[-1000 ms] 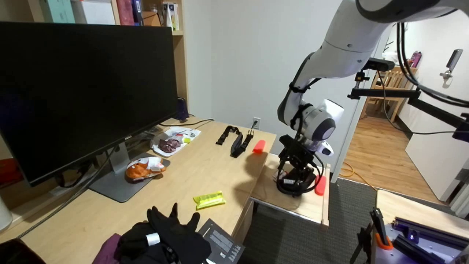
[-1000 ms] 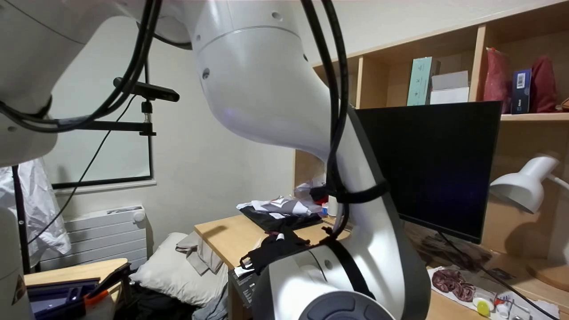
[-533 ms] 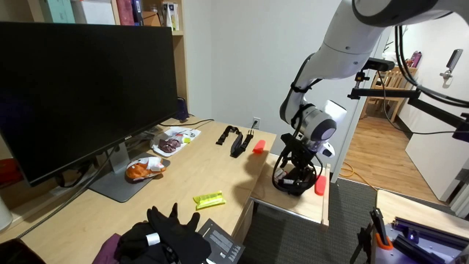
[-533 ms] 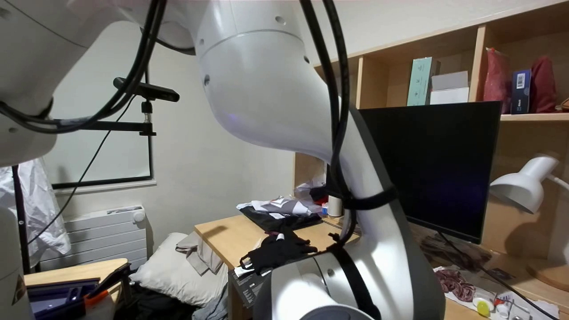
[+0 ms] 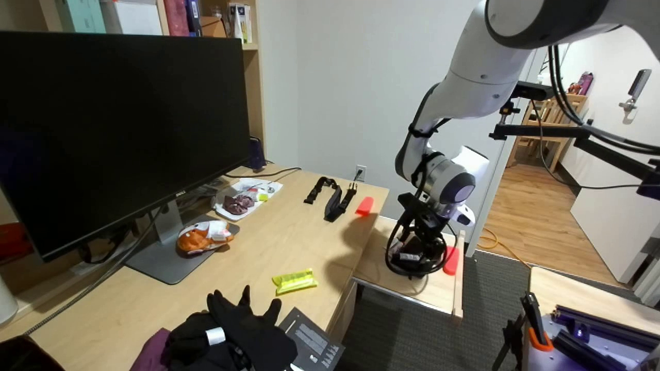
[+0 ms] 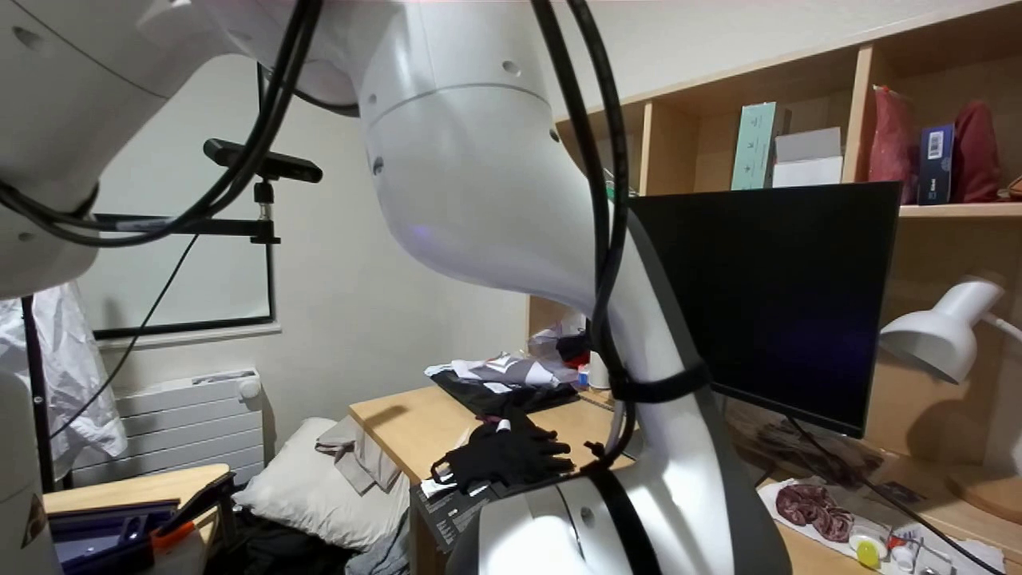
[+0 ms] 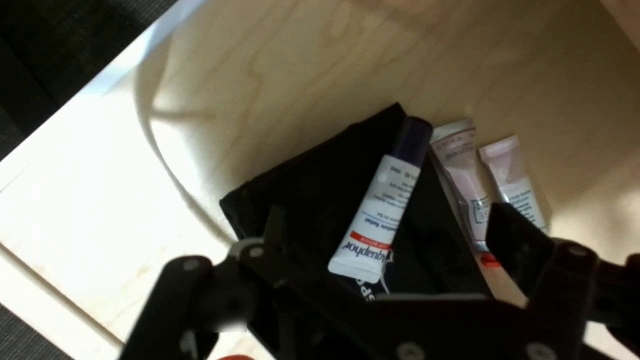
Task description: Put a tube on the desk
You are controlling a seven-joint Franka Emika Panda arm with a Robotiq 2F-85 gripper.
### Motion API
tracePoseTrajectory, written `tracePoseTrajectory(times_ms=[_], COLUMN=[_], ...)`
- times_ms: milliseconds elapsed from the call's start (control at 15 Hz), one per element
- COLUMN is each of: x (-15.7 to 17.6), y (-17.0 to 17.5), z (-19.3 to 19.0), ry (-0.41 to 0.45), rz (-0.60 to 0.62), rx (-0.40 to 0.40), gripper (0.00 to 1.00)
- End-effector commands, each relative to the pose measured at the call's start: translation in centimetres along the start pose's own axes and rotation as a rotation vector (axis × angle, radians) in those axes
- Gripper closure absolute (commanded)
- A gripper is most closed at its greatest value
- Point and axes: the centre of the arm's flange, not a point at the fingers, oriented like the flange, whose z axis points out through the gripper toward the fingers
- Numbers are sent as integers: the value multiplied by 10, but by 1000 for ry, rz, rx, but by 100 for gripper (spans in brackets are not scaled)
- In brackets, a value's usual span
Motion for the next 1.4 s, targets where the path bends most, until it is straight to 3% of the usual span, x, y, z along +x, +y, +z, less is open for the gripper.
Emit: tracePoseTrajectory(times_ms=[0, 333, 733, 800, 933, 1333], x=[2, 12, 18, 19, 19, 20], y=[-2, -1, 7, 8, 10, 11], z=[-4, -2, 8, 9, 10, 12], ry=[38, 92, 94, 92, 94, 97], rz=[55, 97, 89, 88, 87, 89], rx=[15, 11, -13, -14, -20, -25], gripper=[0, 0, 0, 25, 33, 74])
